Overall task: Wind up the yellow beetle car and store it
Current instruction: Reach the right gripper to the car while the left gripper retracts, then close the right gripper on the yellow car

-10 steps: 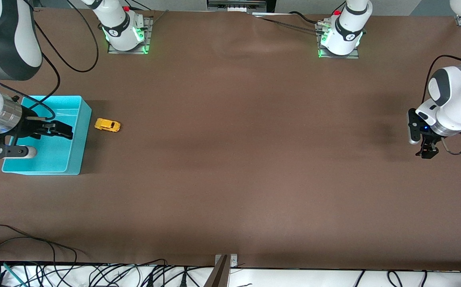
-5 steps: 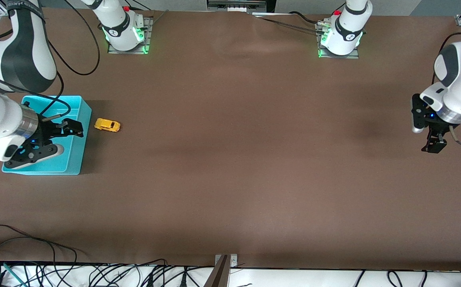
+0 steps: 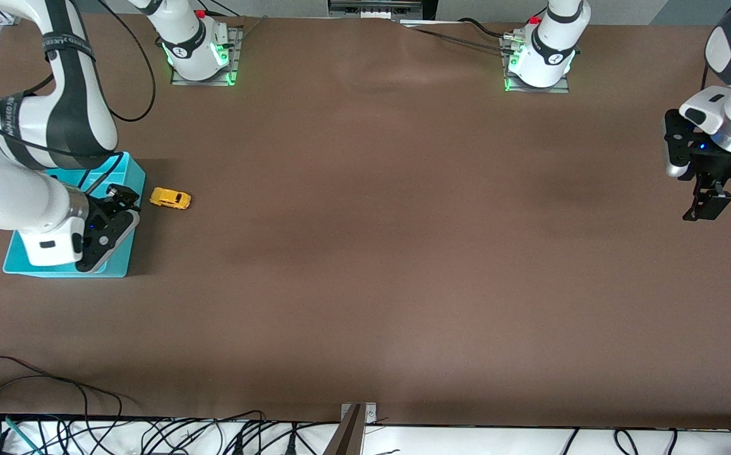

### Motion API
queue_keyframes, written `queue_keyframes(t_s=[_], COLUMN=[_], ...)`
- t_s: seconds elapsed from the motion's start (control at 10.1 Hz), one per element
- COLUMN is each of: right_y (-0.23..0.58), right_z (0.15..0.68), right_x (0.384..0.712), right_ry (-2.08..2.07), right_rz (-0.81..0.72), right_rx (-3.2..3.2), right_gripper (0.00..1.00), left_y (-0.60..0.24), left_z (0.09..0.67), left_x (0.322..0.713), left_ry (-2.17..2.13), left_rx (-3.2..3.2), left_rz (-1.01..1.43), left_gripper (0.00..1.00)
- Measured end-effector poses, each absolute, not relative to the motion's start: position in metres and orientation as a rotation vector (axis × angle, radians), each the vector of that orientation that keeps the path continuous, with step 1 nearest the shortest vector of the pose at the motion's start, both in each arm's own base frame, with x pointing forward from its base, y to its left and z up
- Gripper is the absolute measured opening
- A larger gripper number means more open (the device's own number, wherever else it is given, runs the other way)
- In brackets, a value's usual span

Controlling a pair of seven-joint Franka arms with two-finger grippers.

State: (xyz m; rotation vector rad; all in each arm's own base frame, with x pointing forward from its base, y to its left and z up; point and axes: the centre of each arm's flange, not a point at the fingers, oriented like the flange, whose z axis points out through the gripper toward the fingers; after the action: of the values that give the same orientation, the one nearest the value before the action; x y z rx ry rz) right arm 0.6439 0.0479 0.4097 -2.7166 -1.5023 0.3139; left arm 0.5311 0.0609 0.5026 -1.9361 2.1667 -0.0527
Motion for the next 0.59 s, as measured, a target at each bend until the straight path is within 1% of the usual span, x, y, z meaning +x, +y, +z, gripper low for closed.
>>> queue_keyframes(t_s=[0.1, 0.2, 0.3, 0.59], right_y=[0.047, 0.047, 0.046, 0.034], right_z=[0.392, 0.370, 0.337, 0.283], right_x=[0.639, 0.633, 0.618, 0.571], right_ry=[-1.597, -1.710, -1.838, -1.950], right_rz=[0.333, 0.326, 0.317, 0.380], right_rx=[-2.644, -2.563, -2.460, -2.297], right_gripper=[1.00, 1.00, 1.00, 1.00], left_y=[0.064, 0.066, 0.061, 0.025], left_z=[0.517, 0.539, 0.574, 0.633], left_x=[0.525, 0.519, 0.511, 0.497], left_ry=[2.063, 1.893, 1.629, 1.048], left_rx=[-2.147, -2.366, -2.600, -2.911], left_rz=[-0.077, -0.049, -0.003, 0.073], left_gripper=[1.00, 1.00, 1.00, 1.00])
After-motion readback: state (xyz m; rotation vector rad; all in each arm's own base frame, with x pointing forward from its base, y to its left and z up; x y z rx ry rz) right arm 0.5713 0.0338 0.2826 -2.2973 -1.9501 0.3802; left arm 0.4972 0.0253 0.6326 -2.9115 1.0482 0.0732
